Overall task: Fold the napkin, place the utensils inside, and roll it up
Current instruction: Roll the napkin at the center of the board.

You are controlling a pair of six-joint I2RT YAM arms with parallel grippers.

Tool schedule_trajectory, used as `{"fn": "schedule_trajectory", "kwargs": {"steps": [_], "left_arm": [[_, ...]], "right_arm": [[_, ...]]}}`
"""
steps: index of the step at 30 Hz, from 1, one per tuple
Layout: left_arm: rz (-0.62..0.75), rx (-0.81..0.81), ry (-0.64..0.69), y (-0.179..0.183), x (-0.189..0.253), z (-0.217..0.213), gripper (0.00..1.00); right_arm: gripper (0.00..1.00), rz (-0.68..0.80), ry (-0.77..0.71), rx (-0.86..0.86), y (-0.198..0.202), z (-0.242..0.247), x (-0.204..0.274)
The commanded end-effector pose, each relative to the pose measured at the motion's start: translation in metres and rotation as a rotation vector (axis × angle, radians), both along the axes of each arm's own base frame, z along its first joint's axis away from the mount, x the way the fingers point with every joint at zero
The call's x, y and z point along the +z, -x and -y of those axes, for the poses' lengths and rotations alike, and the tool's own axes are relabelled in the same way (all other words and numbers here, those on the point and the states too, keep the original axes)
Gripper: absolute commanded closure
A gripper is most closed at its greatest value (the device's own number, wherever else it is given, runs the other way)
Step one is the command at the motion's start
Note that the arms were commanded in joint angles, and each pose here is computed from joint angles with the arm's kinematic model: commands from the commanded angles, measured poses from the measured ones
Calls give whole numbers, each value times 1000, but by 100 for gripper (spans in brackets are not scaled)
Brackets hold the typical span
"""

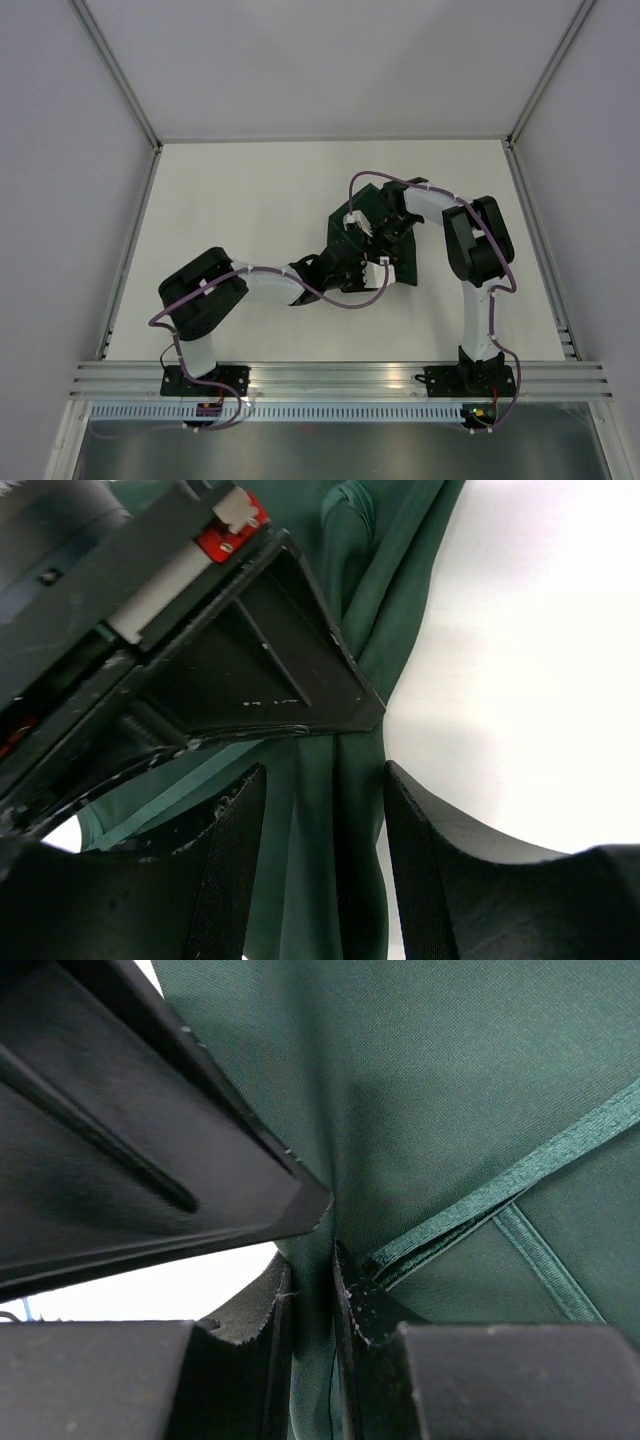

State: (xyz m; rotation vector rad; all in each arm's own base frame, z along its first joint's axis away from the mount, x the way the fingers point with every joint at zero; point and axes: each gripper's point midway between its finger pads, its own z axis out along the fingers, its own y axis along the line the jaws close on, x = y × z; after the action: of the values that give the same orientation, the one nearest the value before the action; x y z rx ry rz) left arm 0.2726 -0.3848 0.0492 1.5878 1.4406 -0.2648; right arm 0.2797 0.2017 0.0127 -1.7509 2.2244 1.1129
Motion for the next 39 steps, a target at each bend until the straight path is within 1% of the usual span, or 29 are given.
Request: {"fn": "schedule_trajectory", "kwargs": {"steps": [1, 12, 20, 22, 24, 26, 28, 31, 33, 34, 35, 39], "left_arm": [[-1, -73, -25, 3, 0, 11, 44], [-22, -69, -104, 1, -23, 7, 46], [-30, -64, -155, -3, -32, 5, 52], [-48, -70, -172, -1, -35, 4, 55], [-82, -74, -219, 3, -44, -1, 60], [-90, -81, -228, 3, -43, 1, 65], [-98, -78, -237, 3, -45, -1, 67], [-126, -85, -250, 7, -47, -1, 73], [-142, -93, -237, 9, -45, 3, 78], [-142, -93, -229, 9, -42, 4, 83], [-160, -92, -249, 12, -46, 0, 85], [-192, -96, -258, 16, -47, 0, 91]], "right_arm": [[92, -20, 186, 75, 10, 35, -55], [93, -26, 188, 74, 10, 35, -56], [93, -30, 190, 73, 9, 35, -56], [93, -35, 190, 74, 10, 35, -57], [93, -31, 189, 72, 9, 35, -56], [93, -33, 188, 71, 9, 35, -56], [93, -32, 189, 73, 9, 34, -56], [93, -32, 188, 73, 9, 34, -56], [93, -33, 190, 72, 9, 35, -56], [93, -34, 187, 71, 10, 34, -56], [93, -34, 185, 71, 10, 34, -56], [93, -44, 180, 68, 12, 33, -56]]}}
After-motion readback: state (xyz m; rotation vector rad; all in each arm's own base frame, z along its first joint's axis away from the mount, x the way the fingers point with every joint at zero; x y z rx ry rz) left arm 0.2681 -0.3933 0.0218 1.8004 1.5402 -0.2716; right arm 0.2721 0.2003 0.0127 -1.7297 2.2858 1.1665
